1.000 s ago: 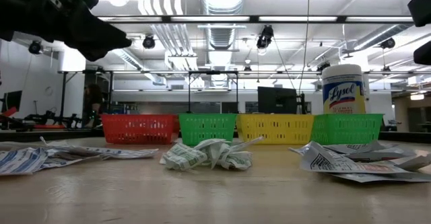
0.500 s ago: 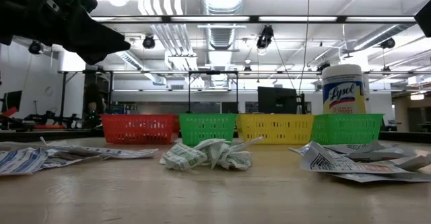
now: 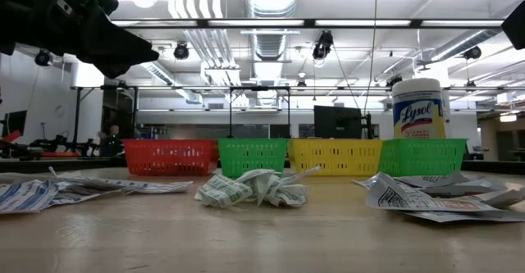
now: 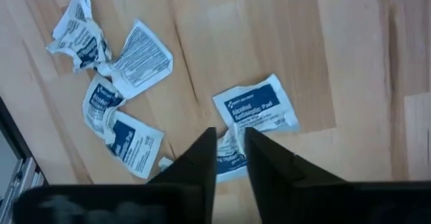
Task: Pick & Place First Aid Supplies
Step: Put the alcohol pad into the red basket
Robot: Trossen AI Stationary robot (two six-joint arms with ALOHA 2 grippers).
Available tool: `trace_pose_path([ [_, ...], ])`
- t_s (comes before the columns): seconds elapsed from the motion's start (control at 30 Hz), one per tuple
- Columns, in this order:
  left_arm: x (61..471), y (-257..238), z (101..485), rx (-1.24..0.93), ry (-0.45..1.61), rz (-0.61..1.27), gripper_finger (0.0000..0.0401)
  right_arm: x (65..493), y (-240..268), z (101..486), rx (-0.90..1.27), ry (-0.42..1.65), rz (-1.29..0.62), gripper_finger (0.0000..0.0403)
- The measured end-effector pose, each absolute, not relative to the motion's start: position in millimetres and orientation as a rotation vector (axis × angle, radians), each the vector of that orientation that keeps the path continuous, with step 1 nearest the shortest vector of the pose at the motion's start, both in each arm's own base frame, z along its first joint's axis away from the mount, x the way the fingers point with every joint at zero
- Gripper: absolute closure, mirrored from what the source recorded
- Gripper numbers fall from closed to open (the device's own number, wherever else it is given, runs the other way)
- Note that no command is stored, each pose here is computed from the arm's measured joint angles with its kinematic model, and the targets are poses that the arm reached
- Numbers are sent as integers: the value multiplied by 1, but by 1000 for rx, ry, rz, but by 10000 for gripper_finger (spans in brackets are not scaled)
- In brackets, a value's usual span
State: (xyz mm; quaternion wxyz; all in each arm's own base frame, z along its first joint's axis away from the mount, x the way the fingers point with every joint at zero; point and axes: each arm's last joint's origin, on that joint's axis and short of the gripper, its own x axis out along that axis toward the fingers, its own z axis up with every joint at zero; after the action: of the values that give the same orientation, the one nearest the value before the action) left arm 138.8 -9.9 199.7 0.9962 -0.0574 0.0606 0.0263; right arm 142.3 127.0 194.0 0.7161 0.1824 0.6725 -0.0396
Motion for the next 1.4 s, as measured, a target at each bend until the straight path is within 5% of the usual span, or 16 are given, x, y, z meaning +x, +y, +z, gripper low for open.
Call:
trace_pose_path([
  [0.17,139,-10,200,-115,122,53,286,143,121,189,468,1493,-175,273],
  [0.47,139,-10,200,-114,122,53,286,133,112,169,861,1524,-625,241],
  [0.9,139,-10,200,-111,122,52,286,134,111,164,939,1469,-747,260],
  [1.4,139,-10,200,-112,122,52,286,145,120,130,790,1547,-840,286],
])
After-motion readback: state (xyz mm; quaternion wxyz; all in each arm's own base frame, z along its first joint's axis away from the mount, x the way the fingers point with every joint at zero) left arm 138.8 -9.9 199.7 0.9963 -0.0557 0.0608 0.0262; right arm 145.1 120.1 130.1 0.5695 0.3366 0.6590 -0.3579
